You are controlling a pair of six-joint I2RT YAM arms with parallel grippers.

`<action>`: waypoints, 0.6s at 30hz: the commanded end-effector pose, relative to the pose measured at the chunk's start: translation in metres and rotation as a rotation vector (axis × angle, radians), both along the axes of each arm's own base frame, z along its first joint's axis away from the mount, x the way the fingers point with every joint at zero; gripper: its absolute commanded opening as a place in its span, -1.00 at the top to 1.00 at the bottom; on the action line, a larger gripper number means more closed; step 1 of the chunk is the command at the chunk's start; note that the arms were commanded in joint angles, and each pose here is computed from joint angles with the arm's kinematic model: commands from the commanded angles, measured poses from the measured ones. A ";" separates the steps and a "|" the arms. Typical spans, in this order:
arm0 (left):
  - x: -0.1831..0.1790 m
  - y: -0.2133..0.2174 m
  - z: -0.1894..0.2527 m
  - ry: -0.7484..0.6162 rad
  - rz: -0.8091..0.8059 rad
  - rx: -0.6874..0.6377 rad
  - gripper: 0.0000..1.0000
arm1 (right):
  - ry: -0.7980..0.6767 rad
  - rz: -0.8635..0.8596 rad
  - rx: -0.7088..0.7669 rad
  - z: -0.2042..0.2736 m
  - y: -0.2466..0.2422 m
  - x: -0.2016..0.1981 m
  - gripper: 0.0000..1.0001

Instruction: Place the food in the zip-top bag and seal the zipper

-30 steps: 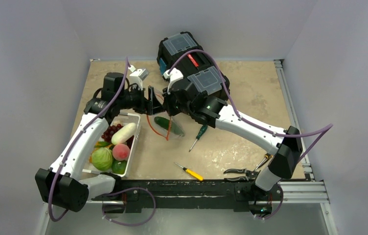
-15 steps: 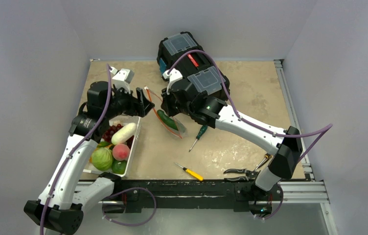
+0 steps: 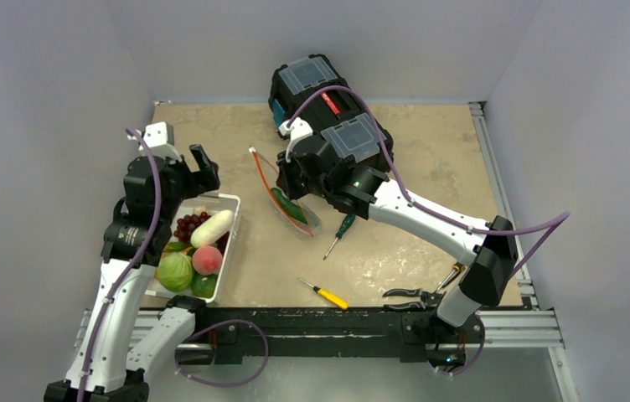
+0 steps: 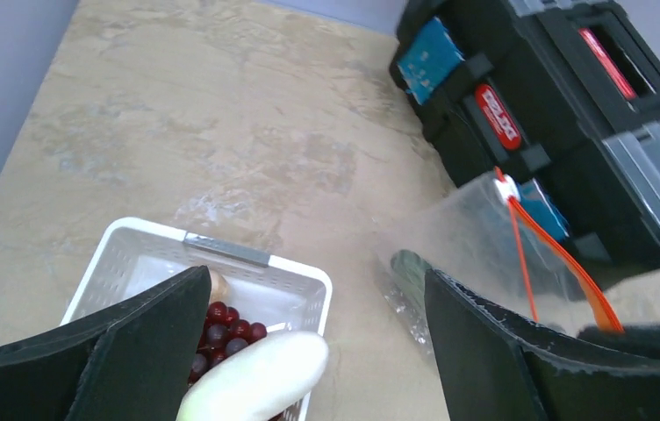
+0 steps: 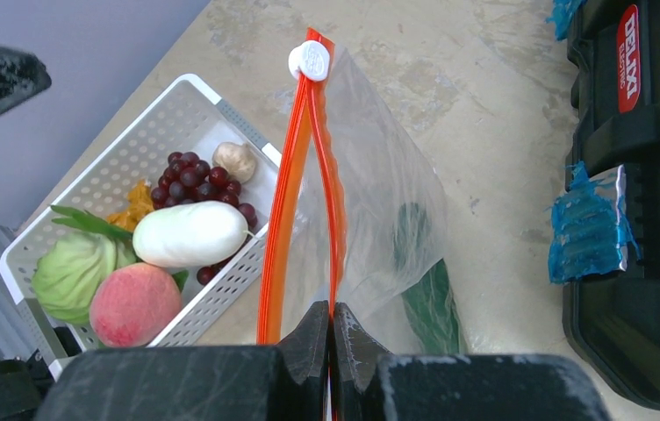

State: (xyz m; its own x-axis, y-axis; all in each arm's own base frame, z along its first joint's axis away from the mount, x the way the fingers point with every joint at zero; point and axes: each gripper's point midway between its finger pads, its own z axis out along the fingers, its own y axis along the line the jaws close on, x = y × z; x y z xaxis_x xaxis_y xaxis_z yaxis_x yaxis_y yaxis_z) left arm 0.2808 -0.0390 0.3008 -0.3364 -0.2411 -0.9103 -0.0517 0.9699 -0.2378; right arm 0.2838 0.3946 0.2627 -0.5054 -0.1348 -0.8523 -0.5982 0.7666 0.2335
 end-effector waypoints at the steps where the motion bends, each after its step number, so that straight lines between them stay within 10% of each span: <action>1: 0.008 0.024 -0.011 0.060 0.177 -0.036 -0.85 | -0.032 0.000 0.056 0.028 0.001 -0.002 1.00; 9: -0.021 -0.012 -0.028 0.255 -0.154 0.046 -0.88 | -0.024 0.033 0.066 0.030 -0.002 -0.011 1.00; 18: -0.041 0.002 -0.109 0.438 -0.162 0.214 -0.80 | -0.037 0.061 0.100 0.041 -0.003 -0.018 1.00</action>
